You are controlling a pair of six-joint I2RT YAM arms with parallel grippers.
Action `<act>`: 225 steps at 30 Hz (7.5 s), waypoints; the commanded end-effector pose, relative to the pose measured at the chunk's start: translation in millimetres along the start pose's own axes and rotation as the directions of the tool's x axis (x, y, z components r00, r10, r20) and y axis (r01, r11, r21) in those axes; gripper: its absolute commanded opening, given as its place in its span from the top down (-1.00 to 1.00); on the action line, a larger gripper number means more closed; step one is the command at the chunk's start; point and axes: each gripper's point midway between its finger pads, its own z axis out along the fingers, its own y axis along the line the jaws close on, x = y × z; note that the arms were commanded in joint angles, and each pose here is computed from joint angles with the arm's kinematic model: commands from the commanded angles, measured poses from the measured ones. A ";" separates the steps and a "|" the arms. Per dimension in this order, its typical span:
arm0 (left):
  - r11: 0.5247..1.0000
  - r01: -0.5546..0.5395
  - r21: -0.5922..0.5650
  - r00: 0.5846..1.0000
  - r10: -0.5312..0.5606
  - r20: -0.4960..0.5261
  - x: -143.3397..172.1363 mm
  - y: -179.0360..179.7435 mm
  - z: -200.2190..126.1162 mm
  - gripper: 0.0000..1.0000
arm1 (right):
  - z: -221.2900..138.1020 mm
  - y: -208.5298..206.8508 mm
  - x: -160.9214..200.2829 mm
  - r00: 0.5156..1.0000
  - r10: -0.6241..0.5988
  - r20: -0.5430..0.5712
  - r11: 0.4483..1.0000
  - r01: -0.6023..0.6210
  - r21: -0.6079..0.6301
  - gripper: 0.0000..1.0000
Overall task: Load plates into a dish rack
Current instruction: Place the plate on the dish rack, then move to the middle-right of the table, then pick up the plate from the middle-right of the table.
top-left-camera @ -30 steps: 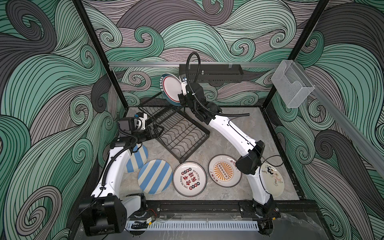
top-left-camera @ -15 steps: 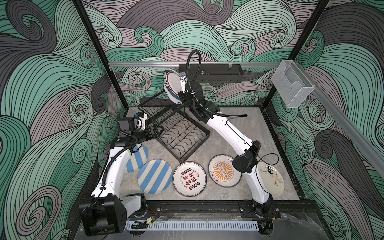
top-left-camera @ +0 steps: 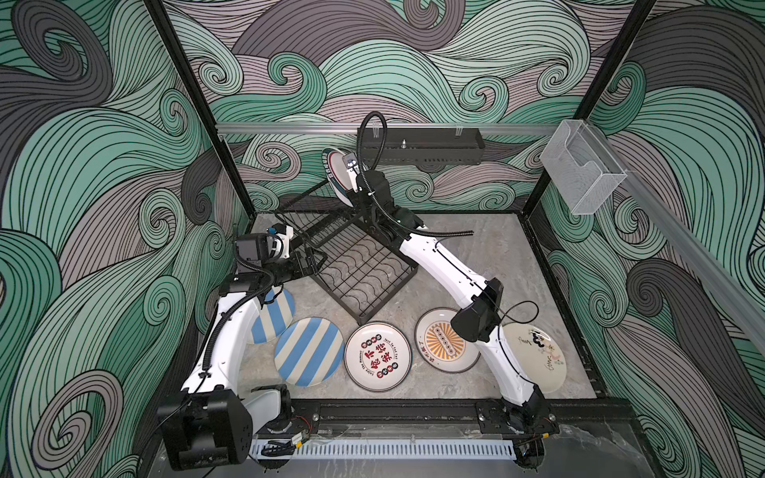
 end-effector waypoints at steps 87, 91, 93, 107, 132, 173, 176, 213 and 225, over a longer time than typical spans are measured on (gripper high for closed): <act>1.000 -0.005 -0.008 1.000 0.006 0.015 -3.1 1.2 -4.2 -0.97 | -44.6 -50.9 -9.8 0.996 0.075 -0.044 0.993 -0.078 -0.087 -0.28; 1.000 0.002 -0.006 1.000 -0.002 0.012 -2.2 1.9 -3.0 -0.97 | -55.7 -65.5 3.3 0.991 0.104 -0.079 0.989 -0.111 -0.101 -0.29; 1.000 0.003 -0.004 1.000 -0.003 0.009 -1.6 1.8 -2.4 -0.97 | -61.4 -73.5 12.5 0.985 0.145 -0.091 0.981 -0.155 -0.115 -0.29; 0.982 -0.171 -0.085 0.985 0.170 -0.012 12.5 -41.8 -4.8 -0.97 | -165.2 -139.8 196.3 0.834 0.229 -0.503 0.956 -0.290 -0.046 -0.38; 0.904 -0.286 0.318 0.936 0.335 -0.111 77.4 -153.5 105.9 -0.97 | -296.1 -194.4 440.3 0.322 0.726 -0.608 0.670 -0.528 0.521 -0.45; 0.880 -0.375 0.291 0.886 0.433 -0.167 90.2 -149.2 136.5 -0.97 | -269.5 -178.0 492.3 -0.005 0.805 -0.593 0.415 -0.710 0.569 -0.68; 0.880 -0.379 0.286 0.884 0.436 -0.171 89.7 -148.4 136.5 -0.97 | -255.9 -184.7 490.3 0.016 0.808 -0.589 0.419 -0.719 0.555 -0.68; 0.899 -0.363 0.244 0.890 0.412 -0.194 88.5 -140.9 157.1 -0.97 | -125.7 -150.0 406.0 0.251 0.629 -0.735 0.556 -0.807 0.200 -0.72; 0.876 -0.336 0.347 0.874 0.427 -0.232 106.2 -166.9 180.7 -0.97 | -223.8 -207.4 445.4 0.117 0.835 -0.538 0.378 -0.831 0.407 -0.66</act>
